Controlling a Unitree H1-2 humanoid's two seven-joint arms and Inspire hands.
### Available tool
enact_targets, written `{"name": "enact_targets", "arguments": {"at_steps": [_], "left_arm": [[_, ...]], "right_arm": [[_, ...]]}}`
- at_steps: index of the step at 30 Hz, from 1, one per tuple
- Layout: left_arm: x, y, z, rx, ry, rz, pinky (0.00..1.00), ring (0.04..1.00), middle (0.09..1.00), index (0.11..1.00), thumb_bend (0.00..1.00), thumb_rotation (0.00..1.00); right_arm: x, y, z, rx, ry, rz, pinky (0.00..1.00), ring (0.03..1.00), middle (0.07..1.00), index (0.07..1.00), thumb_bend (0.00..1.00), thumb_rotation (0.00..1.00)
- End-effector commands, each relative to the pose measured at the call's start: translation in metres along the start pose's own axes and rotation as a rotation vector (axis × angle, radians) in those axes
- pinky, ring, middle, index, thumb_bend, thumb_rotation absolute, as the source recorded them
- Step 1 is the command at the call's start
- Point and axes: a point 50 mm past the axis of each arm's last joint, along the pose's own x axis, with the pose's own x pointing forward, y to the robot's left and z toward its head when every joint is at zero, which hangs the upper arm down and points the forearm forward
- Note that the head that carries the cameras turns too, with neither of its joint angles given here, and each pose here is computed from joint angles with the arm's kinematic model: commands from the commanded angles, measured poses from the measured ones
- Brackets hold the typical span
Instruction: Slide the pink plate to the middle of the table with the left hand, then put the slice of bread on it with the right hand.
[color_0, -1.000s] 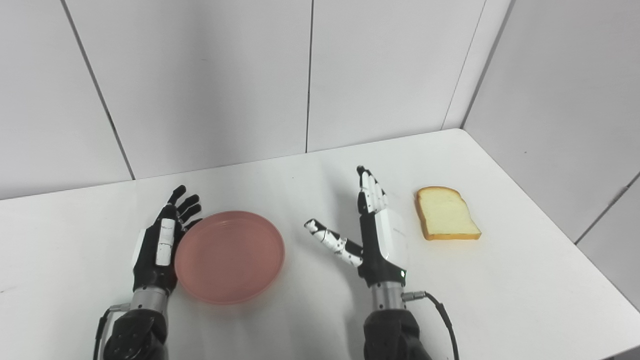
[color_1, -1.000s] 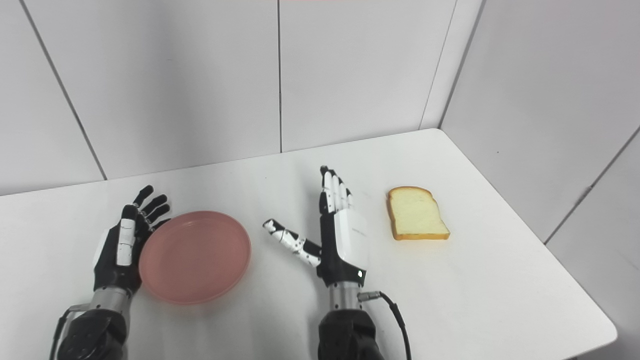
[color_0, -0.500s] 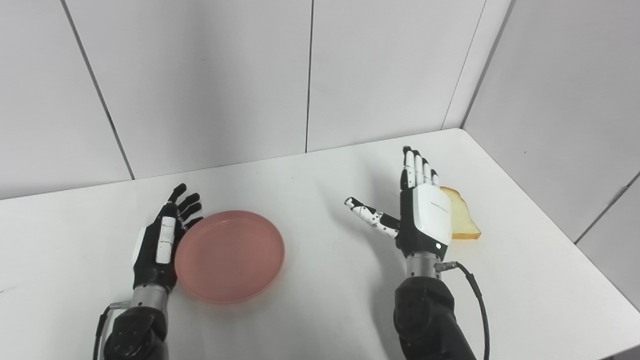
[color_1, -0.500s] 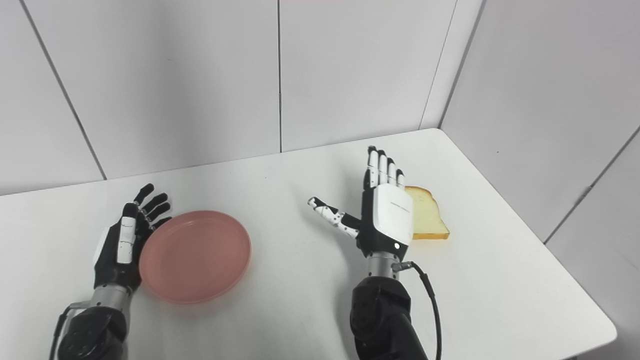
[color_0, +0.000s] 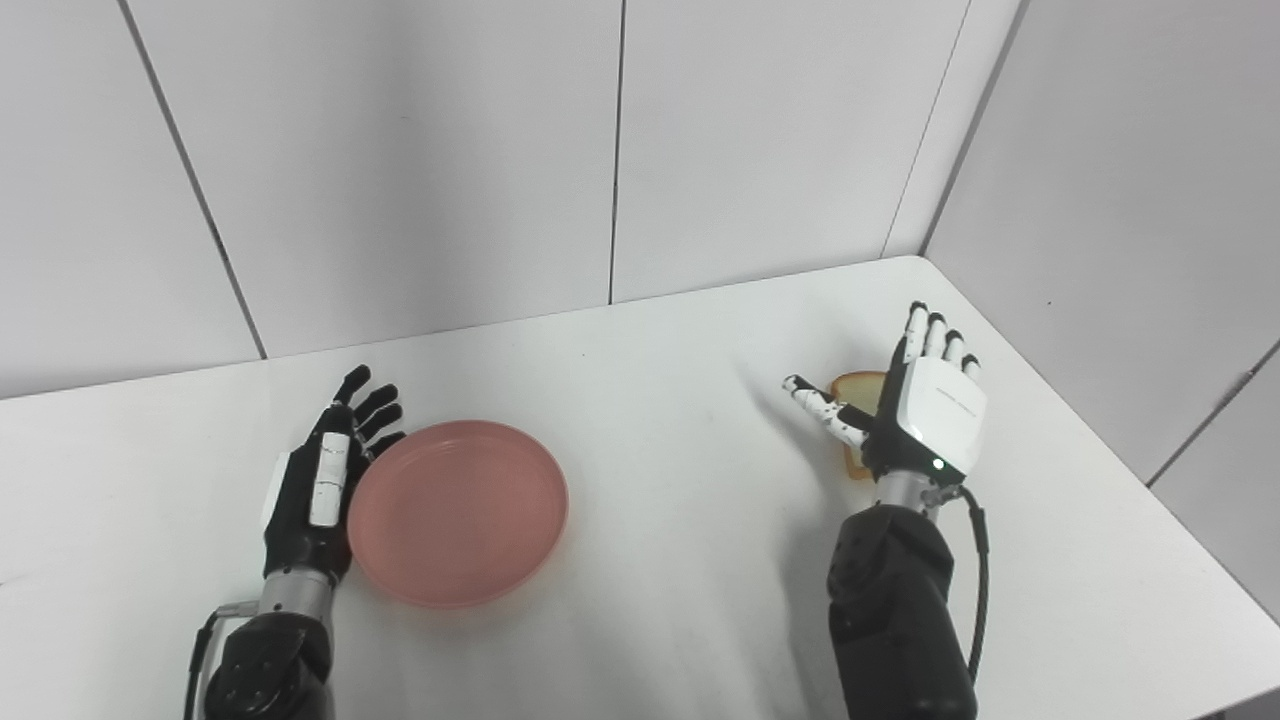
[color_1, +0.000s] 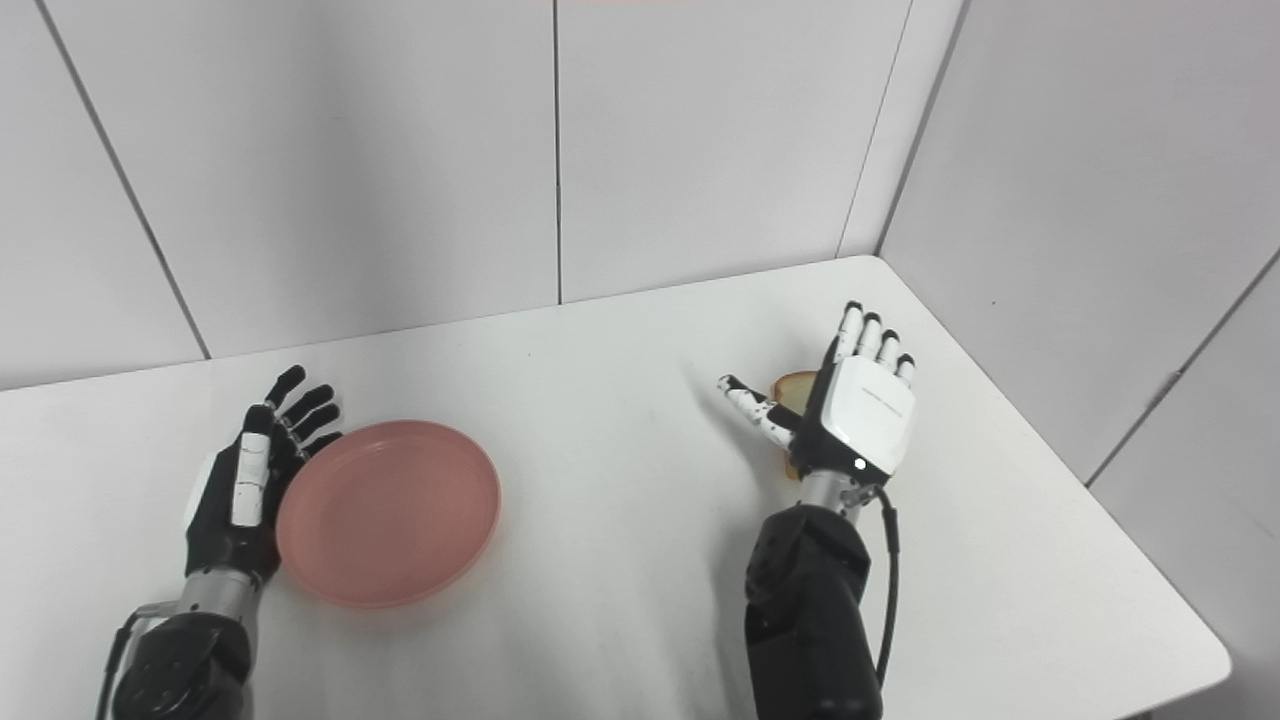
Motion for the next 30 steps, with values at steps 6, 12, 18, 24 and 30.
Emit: {"name": "enact_targets", "arguments": {"at_steps": [6, 12, 18, 24, 30], "left_arm": [[-0.019, 0.005, -0.023, -0.005, 0.056, 0.009, 0.74, 0.839, 0.836, 0.885, 0.98, 0.92], [-0.019, 0.006, -0.023, -0.011, 0.056, 0.015, 0.74, 0.842, 0.837, 0.885, 0.99, 0.92], [-0.020, 0.003, -0.024, -0.020, 0.053, 0.008, 0.73, 0.846, 0.837, 0.881, 0.98, 0.91], [-0.020, 0.004, -0.024, -0.019, 0.054, 0.010, 0.73, 0.846, 0.839, 0.884, 0.99, 0.91], [-0.020, 0.003, -0.024, -0.031, 0.056, 0.013, 0.73, 0.844, 0.835, 0.882, 0.98, 0.90]], "right_arm": [[0.015, -0.010, 0.010, -0.037, 0.027, -0.025, 1.00, 1.000, 1.000, 1.000, 1.00, 0.66], [0.022, -0.006, 0.006, 0.034, 0.080, -0.018, 1.00, 1.000, 1.000, 1.000, 1.00, 0.61], [0.029, -0.004, 0.011, 0.025, 0.110, 0.016, 1.00, 1.000, 1.000, 1.000, 1.00, 0.66], [0.032, -0.002, 0.012, 0.017, 0.128, 0.038, 1.00, 1.000, 1.000, 1.000, 1.00, 0.65], [0.036, -0.002, 0.013, 0.008, 0.144, 0.091, 1.00, 1.000, 1.000, 1.000, 1.00, 0.66]]}}
